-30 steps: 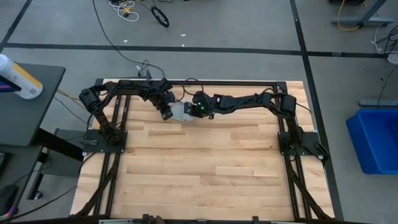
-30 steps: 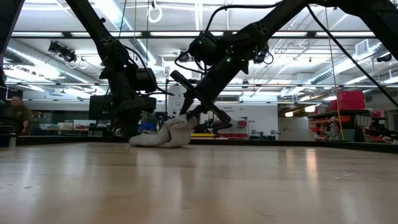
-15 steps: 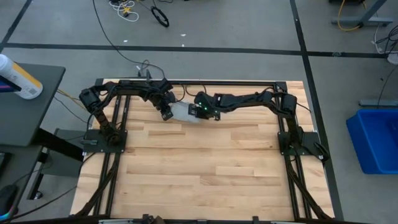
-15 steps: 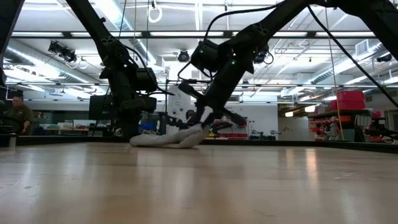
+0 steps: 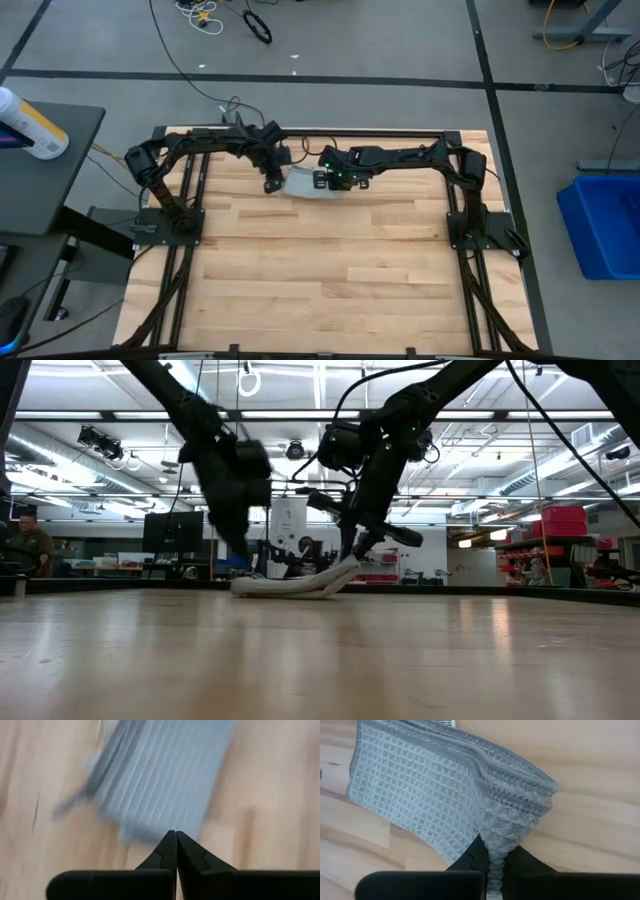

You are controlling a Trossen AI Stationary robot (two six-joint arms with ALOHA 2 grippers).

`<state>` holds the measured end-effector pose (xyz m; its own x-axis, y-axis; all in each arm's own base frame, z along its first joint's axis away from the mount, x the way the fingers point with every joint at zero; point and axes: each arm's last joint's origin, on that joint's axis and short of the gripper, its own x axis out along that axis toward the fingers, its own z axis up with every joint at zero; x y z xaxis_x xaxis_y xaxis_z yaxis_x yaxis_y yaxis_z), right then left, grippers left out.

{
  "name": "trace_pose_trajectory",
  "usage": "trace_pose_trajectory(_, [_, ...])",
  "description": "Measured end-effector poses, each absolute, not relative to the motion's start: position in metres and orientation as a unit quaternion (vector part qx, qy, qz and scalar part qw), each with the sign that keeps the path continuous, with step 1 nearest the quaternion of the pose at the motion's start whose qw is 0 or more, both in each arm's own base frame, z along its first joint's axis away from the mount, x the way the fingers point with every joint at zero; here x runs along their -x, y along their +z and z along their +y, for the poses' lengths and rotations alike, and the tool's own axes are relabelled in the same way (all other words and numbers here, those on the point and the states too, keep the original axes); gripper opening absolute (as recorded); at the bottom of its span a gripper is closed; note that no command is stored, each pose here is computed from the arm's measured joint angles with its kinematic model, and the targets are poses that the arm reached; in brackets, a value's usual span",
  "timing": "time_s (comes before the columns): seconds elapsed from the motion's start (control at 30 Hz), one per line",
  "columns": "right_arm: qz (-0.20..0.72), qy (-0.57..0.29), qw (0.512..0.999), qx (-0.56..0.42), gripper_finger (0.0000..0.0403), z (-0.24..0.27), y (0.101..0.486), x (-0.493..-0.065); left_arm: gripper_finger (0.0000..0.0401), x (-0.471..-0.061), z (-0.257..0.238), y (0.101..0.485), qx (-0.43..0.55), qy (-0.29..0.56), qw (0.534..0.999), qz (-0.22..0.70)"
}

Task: Fold microfiber towels
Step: Fold the gray microfiber cloth

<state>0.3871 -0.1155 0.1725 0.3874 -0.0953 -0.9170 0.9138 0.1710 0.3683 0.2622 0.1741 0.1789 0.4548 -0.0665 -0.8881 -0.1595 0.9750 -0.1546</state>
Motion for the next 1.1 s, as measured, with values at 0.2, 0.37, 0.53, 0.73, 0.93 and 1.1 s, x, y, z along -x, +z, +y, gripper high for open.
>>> trace_pose_trajectory(0.2, [0.393,-0.388,0.653,-0.519,0.0019,-0.123,0.173,-0.385,0.0000,-0.292,0.169,0.204,0.094,-0.004,0.890,0.445])
trace_pose_trajectory(0.37, [0.393,-0.385,0.654,-0.519,0.0019,-0.123,0.173,-0.385,0.0000,-0.306,0.166,0.192,0.129,-0.028,0.896,0.423])
trace_pose_trajectory(0.53, [0.391,-0.379,0.661,-0.516,0.0019,-0.123,0.176,-0.385,0.0000,-0.317,0.160,0.165,0.154,-0.041,0.877,0.454])
trace_pose_trajectory(0.73, [0.378,-0.354,0.681,-0.518,0.0019,-0.124,0.179,-0.390,0.0000,-0.323,0.162,0.162,0.148,-0.023,0.884,0.444])
trace_pose_trajectory(0.93, [0.341,-0.317,0.713,-0.525,0.0019,-0.125,0.186,-0.399,0.0000,-0.325,0.165,0.154,0.164,-0.015,0.880,0.446])
trace_pose_trajectory(1.1, [0.345,-0.316,0.714,-0.521,0.0019,-0.125,0.185,-0.399,0.0000,-0.327,0.163,0.139,0.184,-0.017,0.867,0.463])
